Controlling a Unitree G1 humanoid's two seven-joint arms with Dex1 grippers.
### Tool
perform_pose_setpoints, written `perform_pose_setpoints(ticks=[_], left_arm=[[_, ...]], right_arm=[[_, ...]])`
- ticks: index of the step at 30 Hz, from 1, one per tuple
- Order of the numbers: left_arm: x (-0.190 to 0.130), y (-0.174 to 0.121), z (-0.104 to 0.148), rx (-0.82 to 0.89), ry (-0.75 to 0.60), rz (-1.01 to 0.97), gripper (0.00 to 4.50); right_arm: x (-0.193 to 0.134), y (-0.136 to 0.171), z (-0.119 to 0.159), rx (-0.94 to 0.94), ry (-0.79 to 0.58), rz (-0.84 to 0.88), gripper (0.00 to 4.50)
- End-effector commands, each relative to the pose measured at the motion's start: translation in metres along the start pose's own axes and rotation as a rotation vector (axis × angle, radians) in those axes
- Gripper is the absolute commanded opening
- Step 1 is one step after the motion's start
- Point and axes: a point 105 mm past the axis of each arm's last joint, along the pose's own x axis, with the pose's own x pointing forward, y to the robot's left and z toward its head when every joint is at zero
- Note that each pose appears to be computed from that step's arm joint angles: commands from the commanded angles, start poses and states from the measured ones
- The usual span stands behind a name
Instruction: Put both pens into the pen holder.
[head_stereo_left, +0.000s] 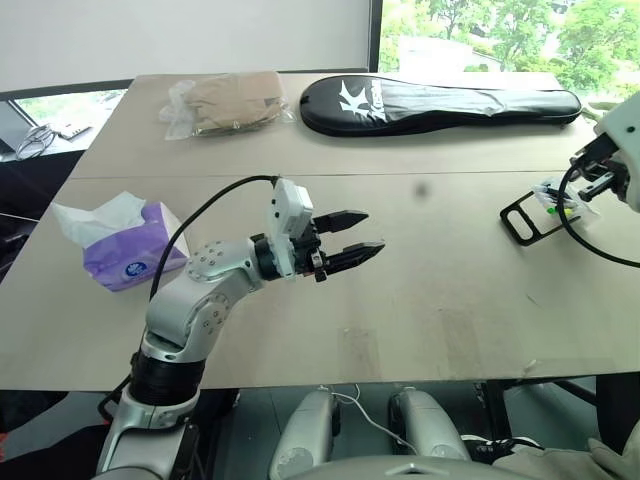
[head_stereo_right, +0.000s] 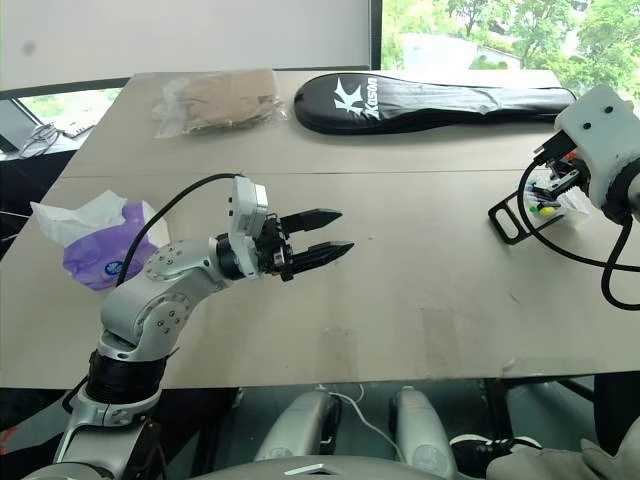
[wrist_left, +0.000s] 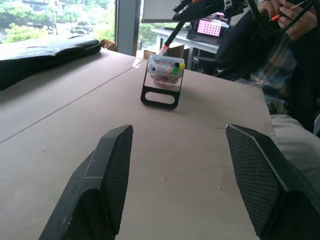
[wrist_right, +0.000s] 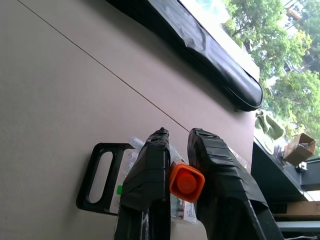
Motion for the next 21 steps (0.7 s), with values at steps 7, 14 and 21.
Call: perform_pose_setpoints(ticks=[7, 14, 21], left_arm=[[0.001, -0.003, 0.011, 0.046, -0.029, -0.007, 3.01], [0.002, -0.001, 0.01, 0.051, -0.027, -0.008, 3.01], [0.001, -0.001, 0.011, 0.061, -0.025, 0.003, 3.01]], right_arm=[[-0.018, -0.003, 0.018, 0.064, -0.065, 0.031, 0.12], [-0.01, -0.003, 0.003, -0.002, -0.013, -0.005, 0.12], [0.005, 0.008, -0.007, -0.106, 0.015, -0.008, 0.12]])
